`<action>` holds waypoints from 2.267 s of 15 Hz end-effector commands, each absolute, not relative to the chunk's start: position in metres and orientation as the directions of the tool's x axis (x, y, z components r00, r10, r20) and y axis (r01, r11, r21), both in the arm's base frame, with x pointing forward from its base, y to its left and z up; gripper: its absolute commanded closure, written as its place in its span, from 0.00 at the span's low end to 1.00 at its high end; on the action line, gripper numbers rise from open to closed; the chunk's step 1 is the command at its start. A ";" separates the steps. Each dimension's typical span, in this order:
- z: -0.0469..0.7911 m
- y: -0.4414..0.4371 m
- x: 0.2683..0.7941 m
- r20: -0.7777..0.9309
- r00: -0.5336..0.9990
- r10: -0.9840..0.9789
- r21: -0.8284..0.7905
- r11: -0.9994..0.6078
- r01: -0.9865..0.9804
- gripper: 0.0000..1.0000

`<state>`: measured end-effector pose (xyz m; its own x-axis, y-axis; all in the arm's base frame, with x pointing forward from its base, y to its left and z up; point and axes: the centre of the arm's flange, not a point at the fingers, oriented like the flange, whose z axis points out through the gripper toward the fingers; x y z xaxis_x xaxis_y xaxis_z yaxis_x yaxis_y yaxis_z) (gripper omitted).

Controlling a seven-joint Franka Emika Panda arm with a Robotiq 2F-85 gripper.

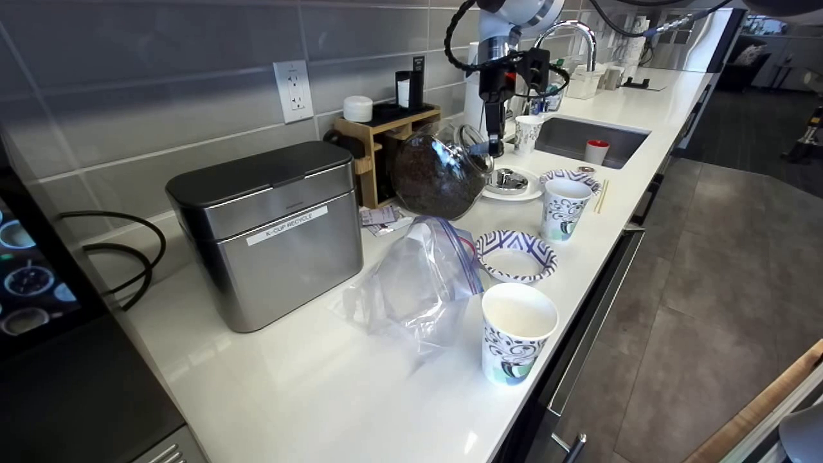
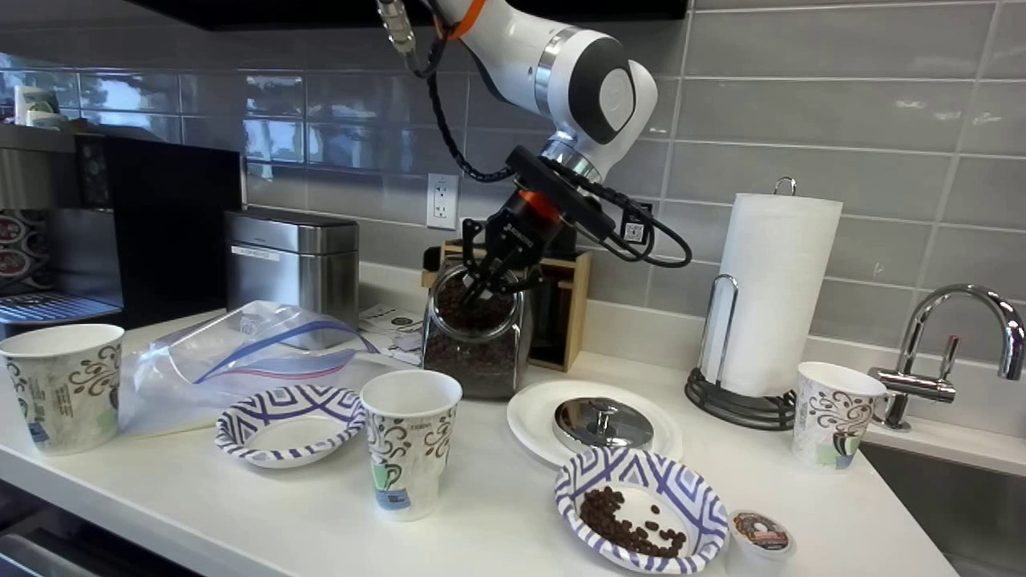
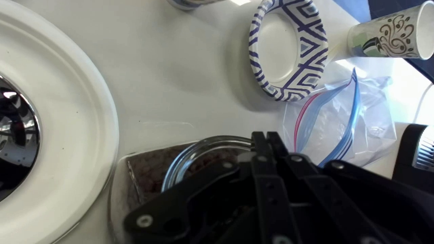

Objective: Empty a scoop of coffee grounds into the paper cup

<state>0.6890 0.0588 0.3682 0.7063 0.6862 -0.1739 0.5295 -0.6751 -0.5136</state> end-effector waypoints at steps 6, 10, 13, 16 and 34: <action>0.361 0.070 0.702 -0.182 0.725 0.664 -0.459 -0.709 0.535 0.99; 0.359 0.071 0.707 -0.138 0.731 0.668 -0.433 -0.704 0.562 0.99; 0.359 0.072 0.707 -0.116 0.731 0.672 -0.433 -0.697 0.572 0.99; 0.360 0.074 0.705 -0.111 0.728 0.676 -0.442 -0.690 0.573 0.99; 0.372 0.070 0.690 -0.179 0.709 0.682 -0.429 -0.703 0.568 1.00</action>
